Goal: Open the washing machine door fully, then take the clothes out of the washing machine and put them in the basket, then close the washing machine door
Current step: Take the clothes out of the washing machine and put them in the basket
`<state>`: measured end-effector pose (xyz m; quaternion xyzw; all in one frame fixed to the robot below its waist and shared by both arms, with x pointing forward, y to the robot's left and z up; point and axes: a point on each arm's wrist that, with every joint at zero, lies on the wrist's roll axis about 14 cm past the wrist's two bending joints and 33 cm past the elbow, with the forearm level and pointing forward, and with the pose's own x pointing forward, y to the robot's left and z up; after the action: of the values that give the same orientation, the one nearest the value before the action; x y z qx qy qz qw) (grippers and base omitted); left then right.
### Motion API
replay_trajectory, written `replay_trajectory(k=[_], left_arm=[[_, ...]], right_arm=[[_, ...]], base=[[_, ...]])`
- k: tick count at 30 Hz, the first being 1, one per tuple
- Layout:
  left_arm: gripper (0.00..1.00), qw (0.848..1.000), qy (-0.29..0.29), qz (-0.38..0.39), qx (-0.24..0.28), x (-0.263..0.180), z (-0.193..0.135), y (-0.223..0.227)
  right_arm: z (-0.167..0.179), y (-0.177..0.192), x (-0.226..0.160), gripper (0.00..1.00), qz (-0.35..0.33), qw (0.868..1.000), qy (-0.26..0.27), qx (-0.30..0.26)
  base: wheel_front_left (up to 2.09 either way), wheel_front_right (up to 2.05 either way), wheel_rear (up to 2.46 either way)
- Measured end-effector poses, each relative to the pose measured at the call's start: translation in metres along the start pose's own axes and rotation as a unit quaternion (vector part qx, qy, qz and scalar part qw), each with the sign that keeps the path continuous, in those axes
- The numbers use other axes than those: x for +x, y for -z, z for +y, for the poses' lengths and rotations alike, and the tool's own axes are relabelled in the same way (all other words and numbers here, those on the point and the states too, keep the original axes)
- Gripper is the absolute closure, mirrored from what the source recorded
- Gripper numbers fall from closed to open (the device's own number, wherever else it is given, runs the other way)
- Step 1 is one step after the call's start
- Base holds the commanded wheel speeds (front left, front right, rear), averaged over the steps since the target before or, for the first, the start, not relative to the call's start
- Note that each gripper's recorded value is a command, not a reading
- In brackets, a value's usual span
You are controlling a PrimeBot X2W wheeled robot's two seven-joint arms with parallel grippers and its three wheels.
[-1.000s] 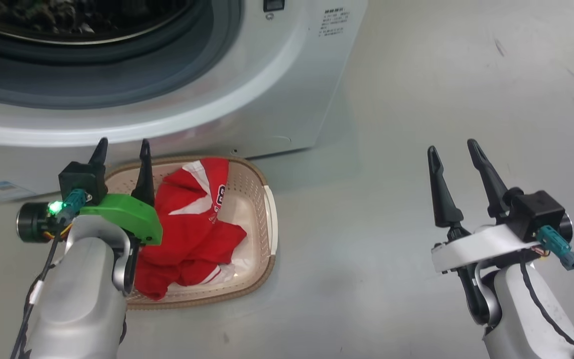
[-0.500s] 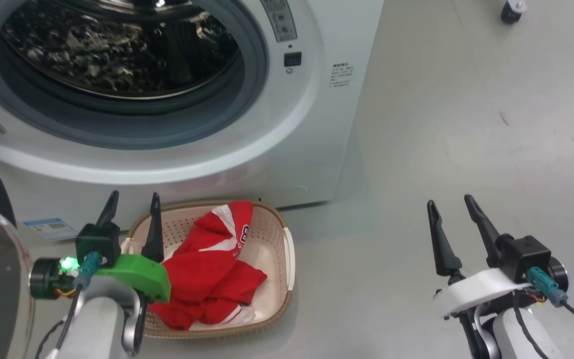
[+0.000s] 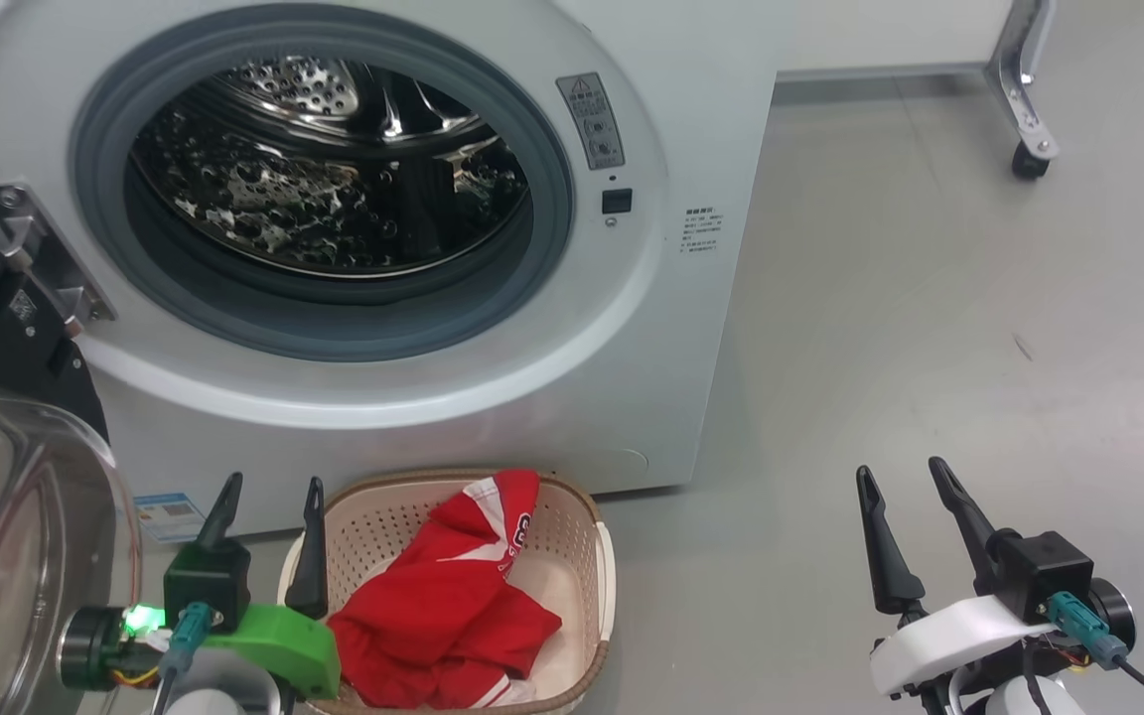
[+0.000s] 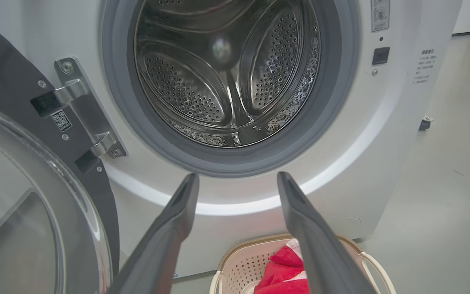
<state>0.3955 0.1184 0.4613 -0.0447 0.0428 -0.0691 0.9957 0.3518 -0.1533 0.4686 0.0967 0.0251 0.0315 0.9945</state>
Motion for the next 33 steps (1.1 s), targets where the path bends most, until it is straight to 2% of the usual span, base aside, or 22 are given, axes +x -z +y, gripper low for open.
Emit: replay_trajectory(k=[10, 33], left_arm=[[0.00, 1.000, -0.010, -0.020, 0.001, -0.023, 0.004, -0.010], [0.00, 1.000, -0.012, -0.023, -0.001, -0.037, 0.002, -0.016]], right_arm=[[0.008, -0.006, -0.010, 0.00, -0.011, 1.000, -0.011, 0.000], [0.006, -0.012, -0.014, 0.00, -0.018, 1.000, -0.006, -0.007]], base=[[0.00, 0.00, 0.00], [0.00, 0.00, 0.00]])
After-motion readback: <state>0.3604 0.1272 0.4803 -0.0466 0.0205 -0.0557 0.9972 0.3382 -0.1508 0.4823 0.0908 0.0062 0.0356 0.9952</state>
